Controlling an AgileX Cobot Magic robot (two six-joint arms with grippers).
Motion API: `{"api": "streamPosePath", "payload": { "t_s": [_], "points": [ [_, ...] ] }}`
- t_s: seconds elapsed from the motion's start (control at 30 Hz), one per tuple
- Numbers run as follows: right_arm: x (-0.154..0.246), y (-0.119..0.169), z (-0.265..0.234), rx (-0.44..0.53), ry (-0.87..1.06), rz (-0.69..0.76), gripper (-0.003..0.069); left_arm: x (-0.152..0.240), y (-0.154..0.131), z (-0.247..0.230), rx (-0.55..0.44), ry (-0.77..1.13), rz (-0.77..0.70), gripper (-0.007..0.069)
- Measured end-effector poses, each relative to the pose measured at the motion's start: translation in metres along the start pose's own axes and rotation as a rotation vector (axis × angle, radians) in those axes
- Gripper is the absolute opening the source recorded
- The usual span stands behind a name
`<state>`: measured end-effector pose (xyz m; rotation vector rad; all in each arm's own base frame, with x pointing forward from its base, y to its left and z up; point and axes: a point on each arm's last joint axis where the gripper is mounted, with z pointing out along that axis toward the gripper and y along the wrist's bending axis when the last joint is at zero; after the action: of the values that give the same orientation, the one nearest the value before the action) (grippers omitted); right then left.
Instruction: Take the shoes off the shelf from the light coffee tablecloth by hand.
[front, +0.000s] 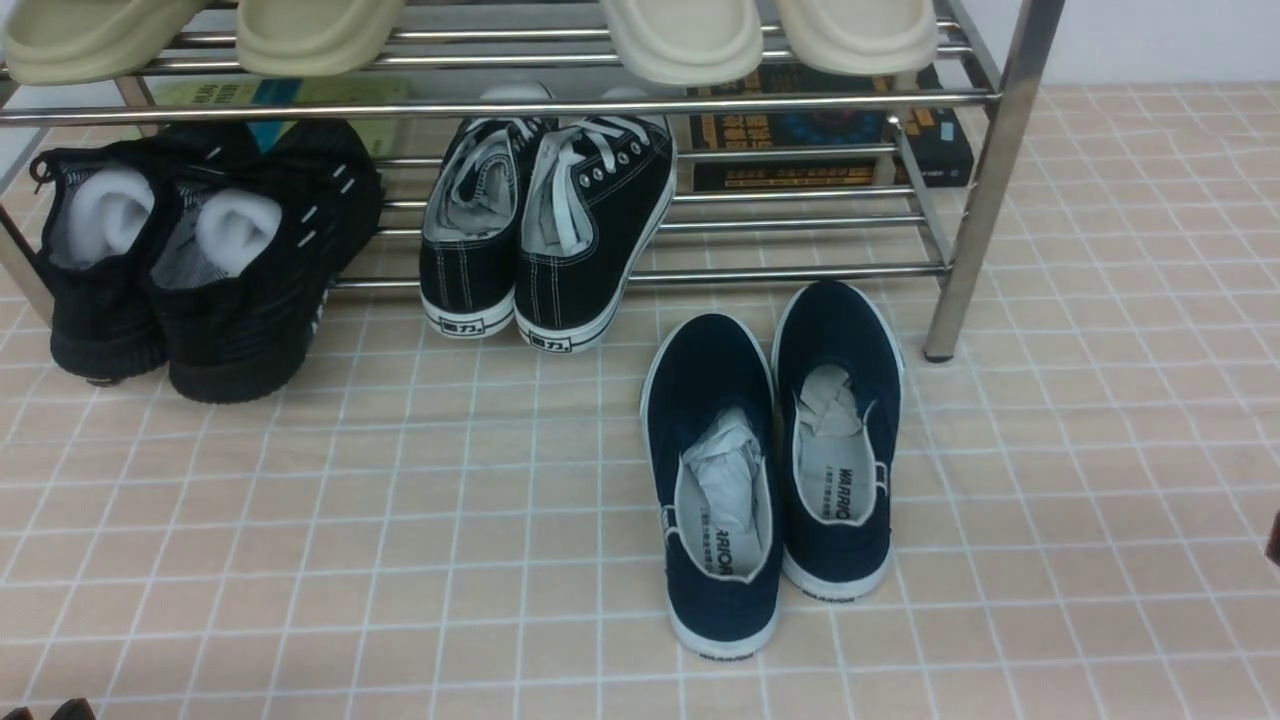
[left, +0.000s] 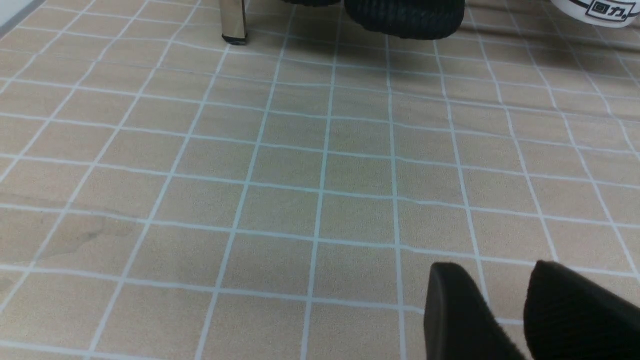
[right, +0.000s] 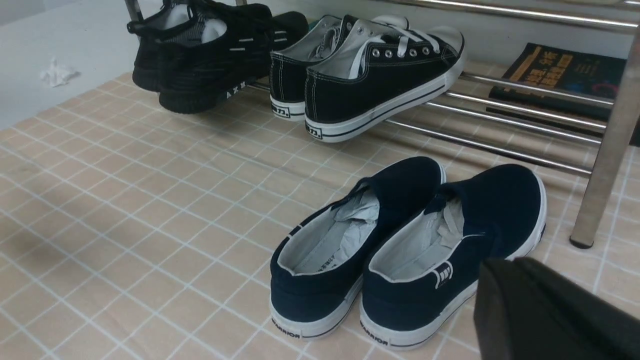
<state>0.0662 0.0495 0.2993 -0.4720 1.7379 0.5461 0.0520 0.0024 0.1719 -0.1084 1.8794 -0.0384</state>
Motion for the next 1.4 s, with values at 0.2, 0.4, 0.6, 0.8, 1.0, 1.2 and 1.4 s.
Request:
{"api": "streamPosePath", "payload": {
  "t_s": [0.2, 0.4, 0.6, 0.8, 1.0, 1.2, 1.4],
  "points": [
    [0.008, -0.001, 0.003, 0.002, 0.019, -0.001, -0.0011, 0.0, 0.0, 0.0, 0.0, 0.0, 0.0, 0.024],
    [0.014, -0.002, 0.005, 0.005, 0.042, -0.002, -0.0008, 0.0, 0.0, 0.0, 0.0, 0.0, 0.001, 0.024],
    [0.015, -0.002, 0.004, 0.006, 0.049, -0.002, -0.0003, 0.0, 0.0, 0.0, 0.0, 0.0, 0.001, 0.024],
    [0.014, -0.003, 0.004, 0.015, 0.041, -0.046, 0.0, 0.0, 0.0, 0.0, 0.0, 0.0, 0.001, 0.024],
    [0.02, -0.015, -0.002, 0.162, 0.028, -0.104, 0.0004, 0.0, 0.0, 0.0, 0.0, 0.0, 0.001, 0.024],
    [0.058, -0.029, -0.013, 0.38, -0.036, -0.082, 0.0011, 0.0, 0.0, 0.0, 0.0, 0.0, 0.001, 0.024],
    [0.101, -0.04, -0.013, 0.522, -0.041, -0.042, 0.0015, 0.0, 0.0, 0.0, 0.0, 0.0, 0.001, 0.024]
  ]
}}
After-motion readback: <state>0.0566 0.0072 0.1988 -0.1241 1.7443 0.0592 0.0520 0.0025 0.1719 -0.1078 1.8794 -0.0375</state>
